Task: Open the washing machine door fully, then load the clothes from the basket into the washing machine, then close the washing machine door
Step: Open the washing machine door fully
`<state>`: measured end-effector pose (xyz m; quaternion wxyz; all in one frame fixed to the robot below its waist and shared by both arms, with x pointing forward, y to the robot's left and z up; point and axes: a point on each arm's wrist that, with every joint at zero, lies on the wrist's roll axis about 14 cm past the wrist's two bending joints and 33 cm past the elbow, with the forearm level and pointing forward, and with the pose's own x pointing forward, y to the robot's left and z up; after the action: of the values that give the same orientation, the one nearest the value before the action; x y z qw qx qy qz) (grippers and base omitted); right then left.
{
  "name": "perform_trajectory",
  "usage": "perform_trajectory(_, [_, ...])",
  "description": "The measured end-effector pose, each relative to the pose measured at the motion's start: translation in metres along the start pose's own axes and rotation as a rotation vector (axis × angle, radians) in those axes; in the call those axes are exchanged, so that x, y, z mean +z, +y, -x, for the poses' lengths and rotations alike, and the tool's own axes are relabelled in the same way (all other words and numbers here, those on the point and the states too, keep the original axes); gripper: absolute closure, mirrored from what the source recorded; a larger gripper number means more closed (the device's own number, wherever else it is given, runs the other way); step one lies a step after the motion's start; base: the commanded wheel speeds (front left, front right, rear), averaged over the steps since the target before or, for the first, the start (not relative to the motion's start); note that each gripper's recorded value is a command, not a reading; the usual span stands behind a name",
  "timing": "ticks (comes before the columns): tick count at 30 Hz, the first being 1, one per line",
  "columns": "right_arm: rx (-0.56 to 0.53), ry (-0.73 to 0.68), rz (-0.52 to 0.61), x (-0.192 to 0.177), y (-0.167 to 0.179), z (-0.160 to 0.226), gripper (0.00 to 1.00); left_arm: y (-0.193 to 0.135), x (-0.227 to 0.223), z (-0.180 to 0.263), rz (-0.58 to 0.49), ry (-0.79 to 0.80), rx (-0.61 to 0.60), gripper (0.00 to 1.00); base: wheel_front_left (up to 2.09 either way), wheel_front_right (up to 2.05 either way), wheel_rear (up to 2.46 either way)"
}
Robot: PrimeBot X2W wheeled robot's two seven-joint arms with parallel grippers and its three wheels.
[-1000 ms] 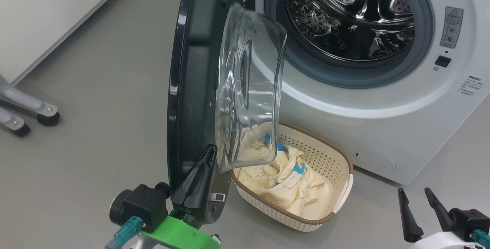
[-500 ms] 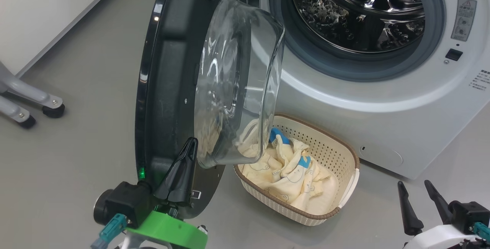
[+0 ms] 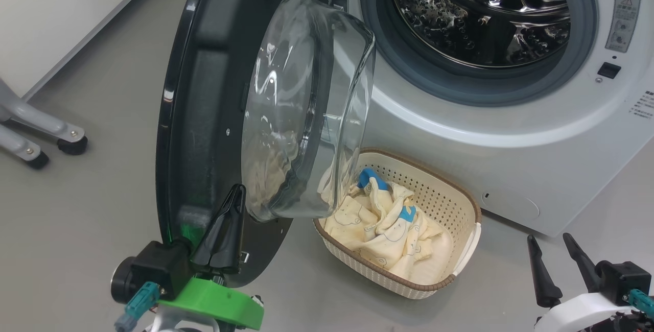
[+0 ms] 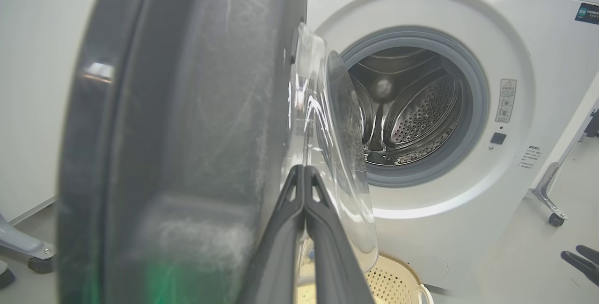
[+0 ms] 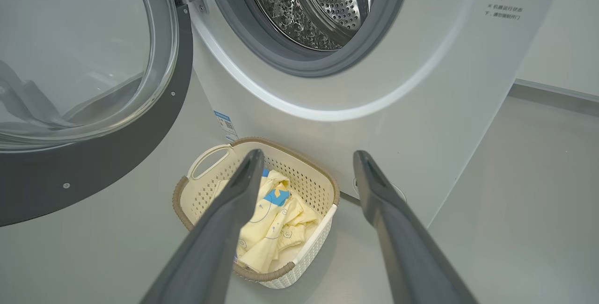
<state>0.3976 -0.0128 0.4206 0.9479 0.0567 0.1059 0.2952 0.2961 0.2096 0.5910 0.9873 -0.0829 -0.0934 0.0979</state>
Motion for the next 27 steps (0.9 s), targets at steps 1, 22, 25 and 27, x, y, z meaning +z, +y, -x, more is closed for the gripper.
perform_trajectory(1, [0.0, 0.0, 0.0, 0.0, 0.0, 0.0, 0.0, 0.001, 0.0, 0.0, -0.002, 0.001, 0.003, 1.0, 0.0, 0.0, 0.0])
perform_trajectory(22, [-0.006, -0.015, -0.006, 0.006, 0.0, -0.002, 0.0, 0.04, -0.003, 0.0, -0.056, -0.012, 0.114, 1.0, 0.0, 0.0, 0.0])
perform_trajectory(25, [-0.006, -0.015, -0.004, 0.006, 0.001, -0.002, 0.0, 0.045, -0.002, -0.003, -0.06, -0.018, 0.128, 1.0, 0.0, 0.0, 0.0])
perform_trajectory(27, [-0.009, -0.016, -0.003, 0.007, 0.001, 0.0, 0.0, 0.049, -0.002, -0.004, -0.062, -0.021, 0.138, 1.0, 0.0, 0.0, 0.0])
